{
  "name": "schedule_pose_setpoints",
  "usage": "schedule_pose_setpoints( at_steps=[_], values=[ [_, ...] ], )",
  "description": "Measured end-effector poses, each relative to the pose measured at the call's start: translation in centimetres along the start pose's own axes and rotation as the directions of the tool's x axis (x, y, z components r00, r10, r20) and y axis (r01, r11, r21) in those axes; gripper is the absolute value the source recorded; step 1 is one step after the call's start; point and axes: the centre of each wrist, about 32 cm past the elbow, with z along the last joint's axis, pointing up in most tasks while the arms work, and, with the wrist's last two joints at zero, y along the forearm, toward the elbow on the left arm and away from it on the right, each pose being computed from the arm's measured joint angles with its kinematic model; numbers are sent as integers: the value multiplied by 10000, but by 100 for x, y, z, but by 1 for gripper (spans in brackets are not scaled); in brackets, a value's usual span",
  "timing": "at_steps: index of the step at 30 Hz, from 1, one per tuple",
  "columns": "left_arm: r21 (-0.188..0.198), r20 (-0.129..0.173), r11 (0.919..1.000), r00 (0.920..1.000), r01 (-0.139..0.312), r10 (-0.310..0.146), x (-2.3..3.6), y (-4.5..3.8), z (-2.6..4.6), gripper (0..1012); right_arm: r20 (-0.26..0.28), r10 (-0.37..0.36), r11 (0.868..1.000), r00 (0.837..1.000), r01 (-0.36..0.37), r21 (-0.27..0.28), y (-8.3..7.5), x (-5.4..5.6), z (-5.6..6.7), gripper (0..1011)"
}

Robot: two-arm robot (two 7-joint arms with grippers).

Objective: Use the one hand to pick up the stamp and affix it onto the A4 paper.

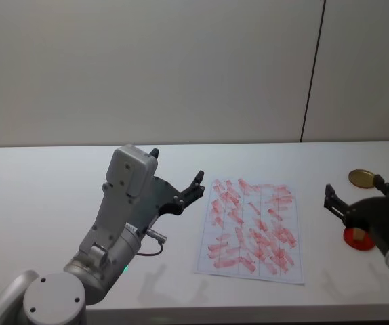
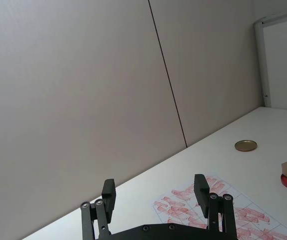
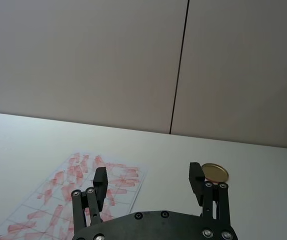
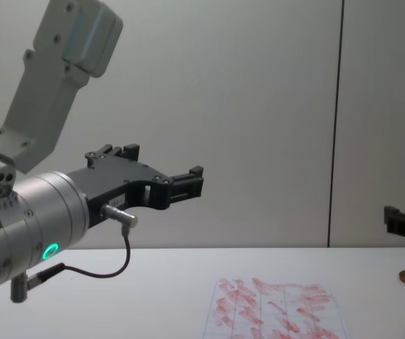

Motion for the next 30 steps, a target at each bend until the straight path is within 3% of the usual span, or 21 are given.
schedule_pose_setpoints(
  at_steps=[16, 30],
  values=[
    [0, 0, 10000, 10000, 0, 0, 0, 0, 0, 993, 28, -706, 9960, 9975, 706, -551, 426, 100, -99, 1001],
    [0, 0, 10000, 10000, 0, 0, 0, 0, 0, 993, -671, -1721, 9727, 9828, 1588, -1695, 696, 175, -226, 1001]
  ],
)
